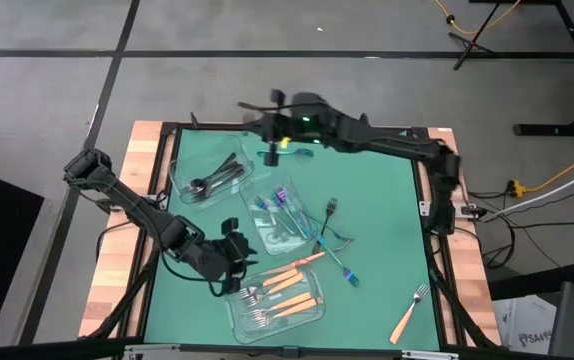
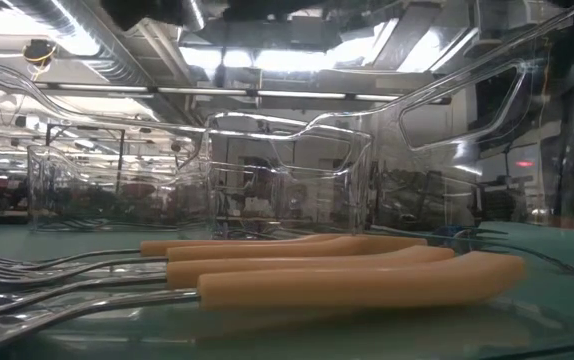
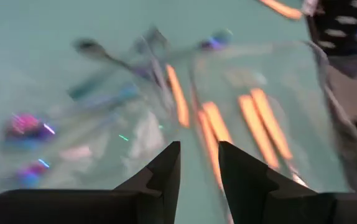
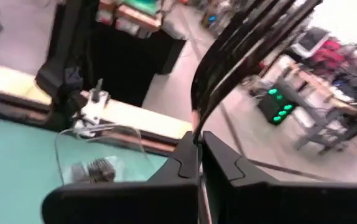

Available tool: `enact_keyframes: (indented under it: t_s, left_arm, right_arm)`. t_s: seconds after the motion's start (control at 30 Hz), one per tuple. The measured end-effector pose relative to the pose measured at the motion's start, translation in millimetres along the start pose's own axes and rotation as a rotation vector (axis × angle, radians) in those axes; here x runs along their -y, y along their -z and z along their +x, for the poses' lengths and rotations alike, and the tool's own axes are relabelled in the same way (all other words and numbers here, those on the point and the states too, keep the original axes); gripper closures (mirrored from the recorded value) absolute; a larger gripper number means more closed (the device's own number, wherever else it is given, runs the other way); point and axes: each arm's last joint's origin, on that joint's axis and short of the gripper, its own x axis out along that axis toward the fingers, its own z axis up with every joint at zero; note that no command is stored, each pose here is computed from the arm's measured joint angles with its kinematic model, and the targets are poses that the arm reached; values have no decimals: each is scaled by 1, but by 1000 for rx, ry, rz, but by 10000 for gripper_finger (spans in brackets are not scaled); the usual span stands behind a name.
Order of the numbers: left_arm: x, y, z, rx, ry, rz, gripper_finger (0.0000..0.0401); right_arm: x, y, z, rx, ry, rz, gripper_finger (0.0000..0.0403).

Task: Sort silverware by color (type)
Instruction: Put the black fork into the top transparent bin

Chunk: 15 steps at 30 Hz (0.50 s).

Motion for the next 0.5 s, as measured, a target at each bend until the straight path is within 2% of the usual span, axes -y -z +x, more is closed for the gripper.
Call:
enact_keyframes:
  t_s: [0.2,0.37,0.5]
  left_arm:
    - [15,12,-8,-122,157,-121,298]
    - [33,25,-20,-218,267,-220,298]
    - [46,35,-31,-269,313,-289,298]
  right_arm:
    - [0,9,51,-84,-50,-53,403]
    - [-11,35,81,-163,-93,-61,403]
    - [-21,59,98,-209,-130,-55,403]
